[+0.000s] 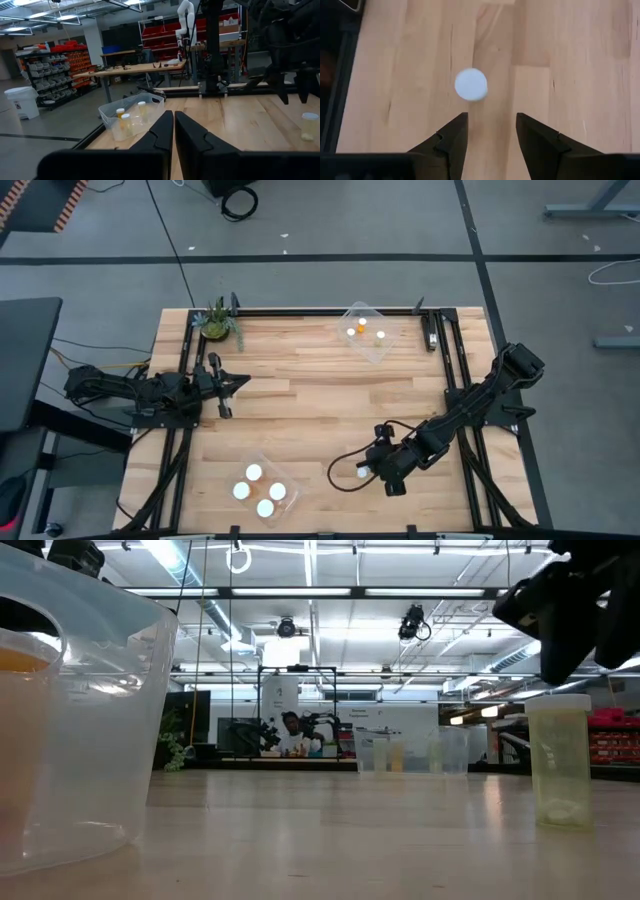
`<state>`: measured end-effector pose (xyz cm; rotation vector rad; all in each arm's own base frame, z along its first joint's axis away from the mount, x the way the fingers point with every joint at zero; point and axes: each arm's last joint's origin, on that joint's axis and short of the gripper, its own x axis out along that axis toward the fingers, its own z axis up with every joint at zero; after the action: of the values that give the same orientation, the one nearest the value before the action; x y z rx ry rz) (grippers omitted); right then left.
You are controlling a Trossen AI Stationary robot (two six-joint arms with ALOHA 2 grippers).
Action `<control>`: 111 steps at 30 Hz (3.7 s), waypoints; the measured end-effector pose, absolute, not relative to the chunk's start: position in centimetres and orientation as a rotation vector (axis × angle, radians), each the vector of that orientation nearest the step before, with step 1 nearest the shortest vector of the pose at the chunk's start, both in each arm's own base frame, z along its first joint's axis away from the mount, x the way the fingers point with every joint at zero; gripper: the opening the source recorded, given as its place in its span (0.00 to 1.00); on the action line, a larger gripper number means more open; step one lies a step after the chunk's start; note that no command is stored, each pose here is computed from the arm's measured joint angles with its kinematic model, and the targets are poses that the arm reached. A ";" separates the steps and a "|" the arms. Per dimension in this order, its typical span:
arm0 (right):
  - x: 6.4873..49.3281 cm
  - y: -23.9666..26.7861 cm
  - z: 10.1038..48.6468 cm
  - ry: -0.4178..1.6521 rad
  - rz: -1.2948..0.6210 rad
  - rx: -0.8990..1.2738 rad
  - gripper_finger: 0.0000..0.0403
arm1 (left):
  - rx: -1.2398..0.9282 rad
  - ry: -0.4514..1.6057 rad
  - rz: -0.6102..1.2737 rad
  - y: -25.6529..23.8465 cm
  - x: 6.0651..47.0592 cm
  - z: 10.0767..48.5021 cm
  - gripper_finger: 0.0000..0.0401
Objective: Pick and place medicine bottles into bin by pill shape (circle, oval)
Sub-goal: Put the yellow tablet bottle into the top transparent bin
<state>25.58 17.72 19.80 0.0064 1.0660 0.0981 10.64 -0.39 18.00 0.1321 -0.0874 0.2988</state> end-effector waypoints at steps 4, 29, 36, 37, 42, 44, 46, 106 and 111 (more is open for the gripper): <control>25.5 17.6 19.7 1.084 0.085 0.023 0.43 | 0.132 -0.088 0.299 -0.4 10.6 18.0 0.06; 26.7 19.7 15.3 1.169 0.043 -0.009 0.43 | 0.131 -0.090 0.299 -0.4 10.6 18.0 0.08; 27.4 19.7 16.4 1.151 0.047 -0.034 0.43 | 0.131 -0.089 0.299 -0.4 10.6 18.0 0.08; 27.5 19.7 16.5 1.152 0.041 -0.038 0.43 | 0.131 -0.090 0.299 -0.4 10.6 18.0 0.07; 27.5 19.7 16.9 1.166 0.023 -0.063 0.43 | 0.132 -0.089 0.299 -0.4 10.6 18.0 0.06; 27.5 19.7 16.9 1.172 0.018 -0.063 0.43 | 0.131 -0.090 0.299 -0.4 10.6 18.0 0.06; 27.5 19.7 16.9 1.173 0.016 -0.058 0.44 | 0.131 -0.089 0.299 -0.4 10.6 18.0 0.07; 33.1 20.3 17.0 1.340 -0.008 -0.193 0.33 | 0.132 -0.088 0.299 -0.4 10.6 18.0 0.07; 33.3 19.0 17.2 1.380 -0.051 -0.233 0.32 | 0.132 -0.088 0.299 -0.4 10.6 18.0 0.09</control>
<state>33.31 18.99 17.18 -0.2332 1.3797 -0.0512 10.64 -0.39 18.00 0.1320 -0.0878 0.2986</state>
